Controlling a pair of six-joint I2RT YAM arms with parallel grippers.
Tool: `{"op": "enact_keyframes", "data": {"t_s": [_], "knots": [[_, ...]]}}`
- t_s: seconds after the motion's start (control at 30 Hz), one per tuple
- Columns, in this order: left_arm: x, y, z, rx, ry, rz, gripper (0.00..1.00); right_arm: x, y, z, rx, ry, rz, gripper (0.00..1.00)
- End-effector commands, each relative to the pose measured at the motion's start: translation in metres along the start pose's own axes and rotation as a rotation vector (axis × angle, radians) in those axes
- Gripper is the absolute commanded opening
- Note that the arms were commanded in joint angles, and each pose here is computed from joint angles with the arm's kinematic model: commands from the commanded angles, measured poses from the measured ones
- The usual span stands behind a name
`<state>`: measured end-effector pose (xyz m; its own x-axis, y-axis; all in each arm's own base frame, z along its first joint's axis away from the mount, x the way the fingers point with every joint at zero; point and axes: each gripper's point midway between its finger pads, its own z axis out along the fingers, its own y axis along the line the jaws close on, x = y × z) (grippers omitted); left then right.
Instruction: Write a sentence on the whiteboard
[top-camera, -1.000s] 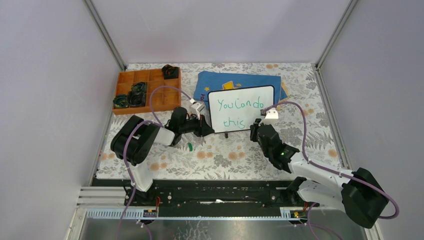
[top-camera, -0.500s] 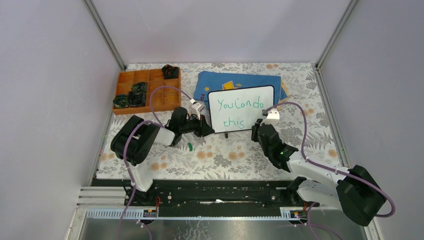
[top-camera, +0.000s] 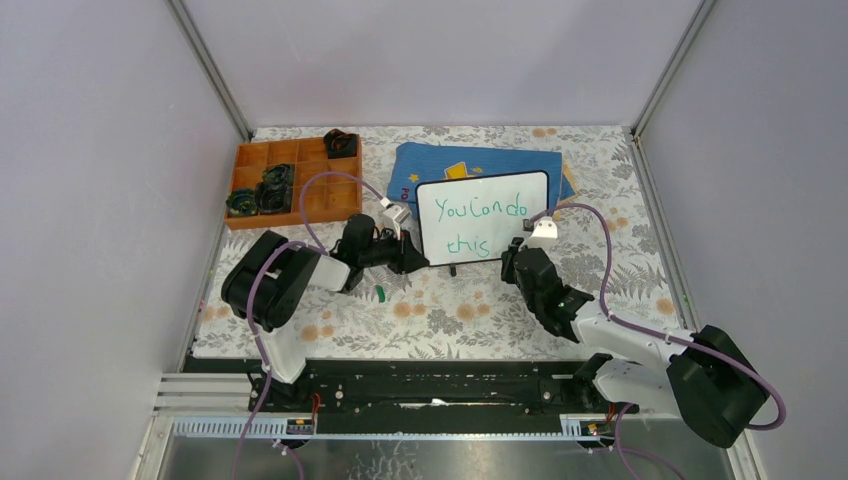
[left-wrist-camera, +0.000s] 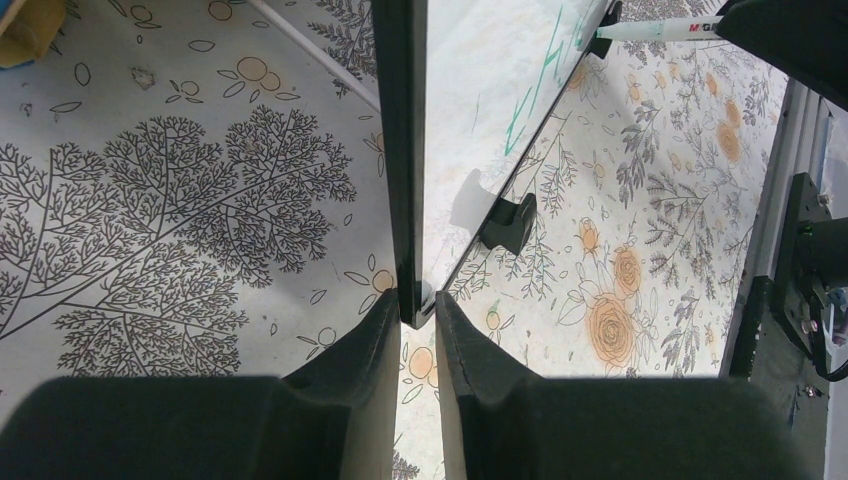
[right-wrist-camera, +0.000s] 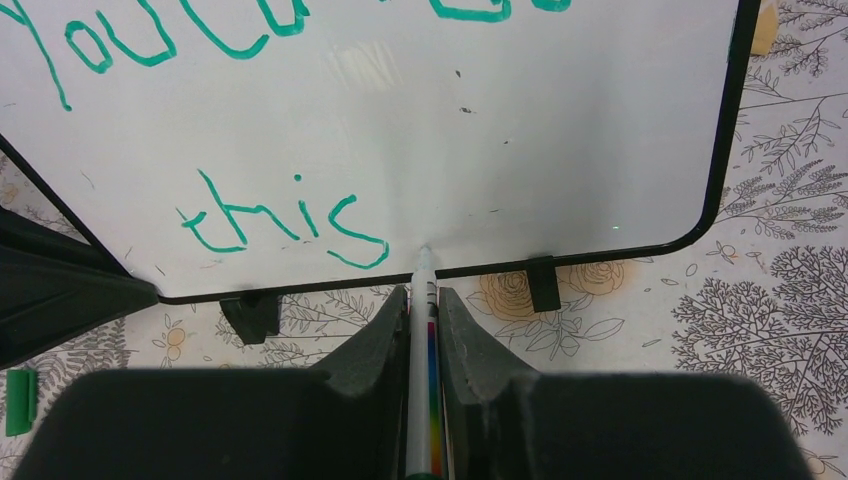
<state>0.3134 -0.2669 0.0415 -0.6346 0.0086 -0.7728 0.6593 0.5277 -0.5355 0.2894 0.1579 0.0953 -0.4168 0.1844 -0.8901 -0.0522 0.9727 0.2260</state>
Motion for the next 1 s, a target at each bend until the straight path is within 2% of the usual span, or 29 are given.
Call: {"op": "enact_keyframes", "data": {"t_s": [0.0,0.97], "knots": [[-0.0145,-0.0015,0.0041,-0.002,-0.032,0.048,0.25,-0.0149,0.0080,0.0043,-0.024,-0.043,0.053,0.00],[-0.0148,-0.0033,0.0031,-0.007,-0.028,0.061,0.25,-0.0132,0.0065,0.0027,-0.026,-0.012,0.056,0.00]]}}
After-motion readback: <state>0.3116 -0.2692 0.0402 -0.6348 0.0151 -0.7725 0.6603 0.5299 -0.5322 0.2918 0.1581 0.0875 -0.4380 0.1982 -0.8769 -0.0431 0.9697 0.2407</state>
